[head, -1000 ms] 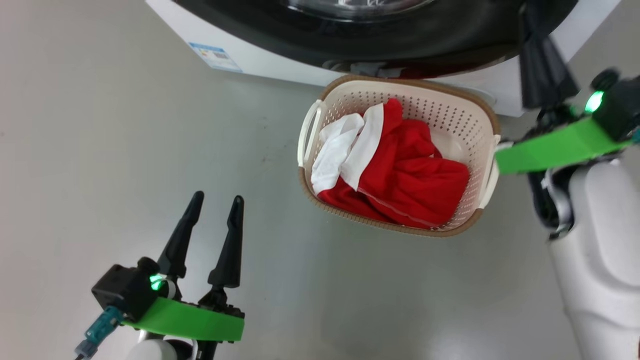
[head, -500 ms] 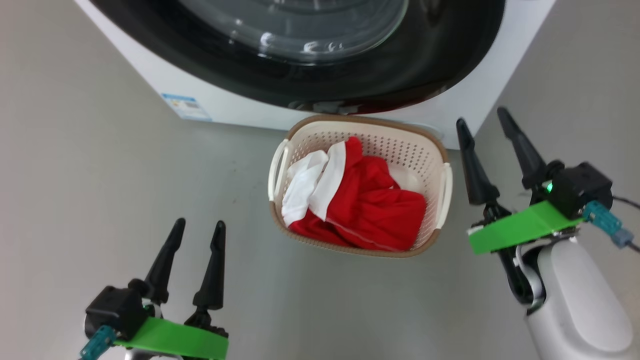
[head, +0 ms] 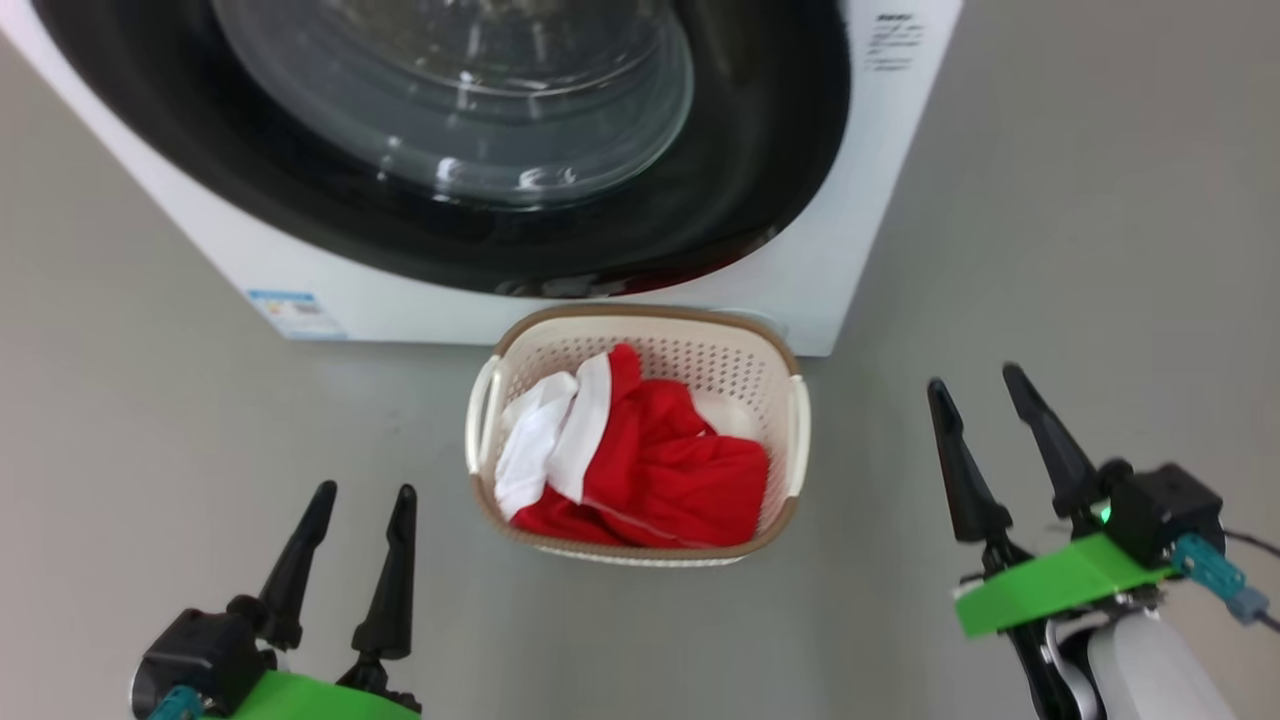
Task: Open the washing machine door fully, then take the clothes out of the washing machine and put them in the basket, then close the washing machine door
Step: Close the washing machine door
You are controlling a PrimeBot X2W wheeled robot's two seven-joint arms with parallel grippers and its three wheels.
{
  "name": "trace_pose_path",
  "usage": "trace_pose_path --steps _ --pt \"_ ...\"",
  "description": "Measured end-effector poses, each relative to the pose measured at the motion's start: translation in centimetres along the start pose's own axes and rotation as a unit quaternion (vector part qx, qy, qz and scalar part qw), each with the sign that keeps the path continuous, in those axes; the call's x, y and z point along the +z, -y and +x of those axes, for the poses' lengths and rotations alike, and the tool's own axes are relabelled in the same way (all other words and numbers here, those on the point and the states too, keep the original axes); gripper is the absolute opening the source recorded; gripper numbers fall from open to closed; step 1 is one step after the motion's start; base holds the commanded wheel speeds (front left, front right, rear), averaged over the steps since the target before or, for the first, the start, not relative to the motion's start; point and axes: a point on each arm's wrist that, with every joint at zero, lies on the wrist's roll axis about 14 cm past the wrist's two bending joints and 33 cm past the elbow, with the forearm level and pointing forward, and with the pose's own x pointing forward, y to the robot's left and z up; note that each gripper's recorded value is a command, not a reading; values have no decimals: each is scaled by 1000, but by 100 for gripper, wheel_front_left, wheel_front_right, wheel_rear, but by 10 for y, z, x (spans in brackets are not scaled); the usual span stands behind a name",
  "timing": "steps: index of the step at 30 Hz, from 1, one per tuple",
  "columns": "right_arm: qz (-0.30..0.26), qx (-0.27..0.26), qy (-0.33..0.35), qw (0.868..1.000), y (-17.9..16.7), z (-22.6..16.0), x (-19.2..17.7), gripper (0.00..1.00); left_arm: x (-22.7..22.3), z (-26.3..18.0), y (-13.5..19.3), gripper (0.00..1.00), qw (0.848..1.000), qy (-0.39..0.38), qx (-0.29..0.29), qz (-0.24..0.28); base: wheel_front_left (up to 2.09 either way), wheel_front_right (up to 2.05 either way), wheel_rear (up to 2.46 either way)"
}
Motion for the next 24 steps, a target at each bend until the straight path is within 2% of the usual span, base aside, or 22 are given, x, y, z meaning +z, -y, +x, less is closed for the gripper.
trace_pose_path --steps 9,24 --pt "-2 -48 -10 999 24 -45 -1 100 1 -7 7 100 1000 1 -16 2 0 0 0" --pt "-5 -113 -6 994 54 -98 4 100 3 -15 15 100 999 2 -33 5 0 0 0"
